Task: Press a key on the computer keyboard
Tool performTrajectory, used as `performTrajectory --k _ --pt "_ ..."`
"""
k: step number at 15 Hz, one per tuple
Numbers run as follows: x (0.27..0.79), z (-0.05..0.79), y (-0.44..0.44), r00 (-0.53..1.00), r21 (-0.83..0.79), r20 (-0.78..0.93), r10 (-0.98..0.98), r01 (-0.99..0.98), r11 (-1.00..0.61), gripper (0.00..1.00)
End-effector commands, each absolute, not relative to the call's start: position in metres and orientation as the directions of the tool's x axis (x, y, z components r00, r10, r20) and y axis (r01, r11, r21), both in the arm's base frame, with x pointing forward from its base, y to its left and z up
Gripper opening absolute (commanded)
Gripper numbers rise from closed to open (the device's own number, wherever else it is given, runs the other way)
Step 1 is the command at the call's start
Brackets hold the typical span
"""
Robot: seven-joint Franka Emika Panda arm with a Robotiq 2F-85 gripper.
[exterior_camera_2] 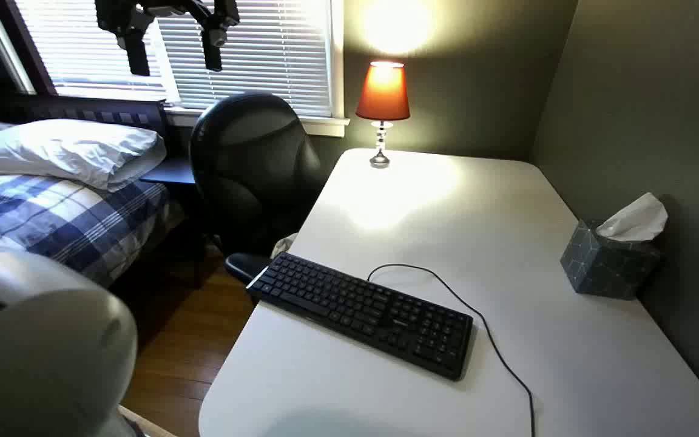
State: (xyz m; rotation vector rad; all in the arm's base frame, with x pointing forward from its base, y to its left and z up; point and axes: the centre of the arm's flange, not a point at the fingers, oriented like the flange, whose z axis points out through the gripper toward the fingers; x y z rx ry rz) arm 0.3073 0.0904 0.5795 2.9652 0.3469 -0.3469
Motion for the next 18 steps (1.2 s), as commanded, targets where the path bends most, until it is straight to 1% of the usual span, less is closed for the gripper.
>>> performTrajectory --k 1,13,14,18 --pt "0.307 0.58 0.09 0.947 0.107 -0.242 0.211 0.242 -0.964 1.0" --pt "0.307 0.58 0.09 0.947 0.107 -0.242 0.211 0.242 -0.964 1.0" --pt "0.31 0.572 0.08 0.944 0.079 -0.255 0.208 0.235 -0.969 1.0" --pt "0.316 0.543 0.037 0.967 0.047 -0.243 0.074 0.088 -0.995 1.0"
